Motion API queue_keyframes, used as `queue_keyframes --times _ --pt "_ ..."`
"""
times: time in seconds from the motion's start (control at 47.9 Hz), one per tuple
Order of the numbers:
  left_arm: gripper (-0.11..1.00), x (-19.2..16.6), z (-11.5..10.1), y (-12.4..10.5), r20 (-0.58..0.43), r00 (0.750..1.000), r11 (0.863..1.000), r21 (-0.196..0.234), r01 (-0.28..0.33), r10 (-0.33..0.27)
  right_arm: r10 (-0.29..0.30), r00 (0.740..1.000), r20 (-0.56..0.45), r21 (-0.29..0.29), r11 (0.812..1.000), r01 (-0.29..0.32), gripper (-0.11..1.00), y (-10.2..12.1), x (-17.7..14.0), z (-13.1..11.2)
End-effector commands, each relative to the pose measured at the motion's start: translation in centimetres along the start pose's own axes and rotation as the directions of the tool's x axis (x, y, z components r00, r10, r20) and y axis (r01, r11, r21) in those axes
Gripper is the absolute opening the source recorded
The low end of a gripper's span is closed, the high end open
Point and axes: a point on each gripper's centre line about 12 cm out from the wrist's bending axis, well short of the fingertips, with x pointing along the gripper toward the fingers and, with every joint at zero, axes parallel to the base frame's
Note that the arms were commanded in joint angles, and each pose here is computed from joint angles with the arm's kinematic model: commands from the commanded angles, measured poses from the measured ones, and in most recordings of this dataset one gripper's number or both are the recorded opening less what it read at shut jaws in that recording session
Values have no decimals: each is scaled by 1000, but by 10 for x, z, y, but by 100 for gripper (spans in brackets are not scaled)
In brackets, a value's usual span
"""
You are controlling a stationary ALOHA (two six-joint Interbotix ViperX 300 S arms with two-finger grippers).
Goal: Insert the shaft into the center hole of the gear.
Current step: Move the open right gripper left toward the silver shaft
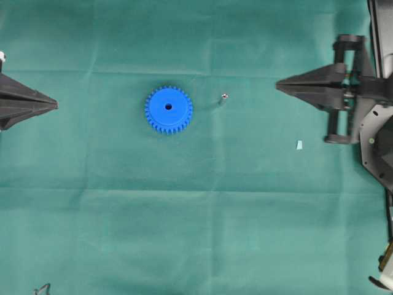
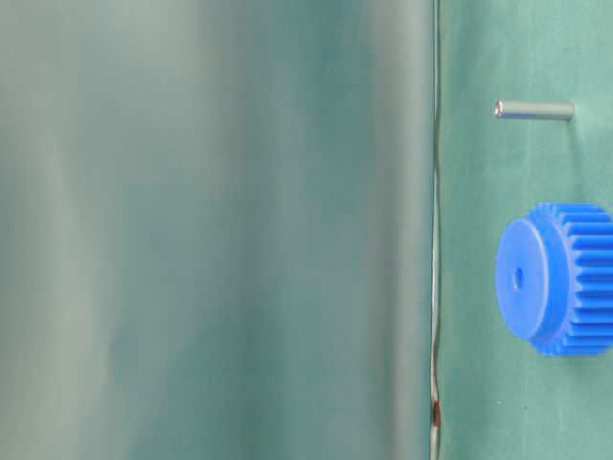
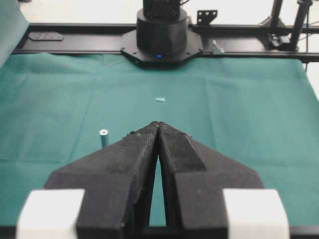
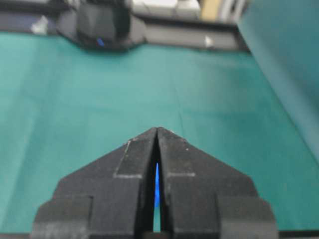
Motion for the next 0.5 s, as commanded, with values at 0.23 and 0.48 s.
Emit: queue_keyframes --times 0.23,0.48 --pt "0 2 10 0 25 1000 1000 3 2 -2 -65 988 -139 46 996 72 57 -16 48 -28" --pt "0 2 9 0 23 1000 1000 3 2 -2 -103 969 -226 67 990 121 80 -25 79 -69"
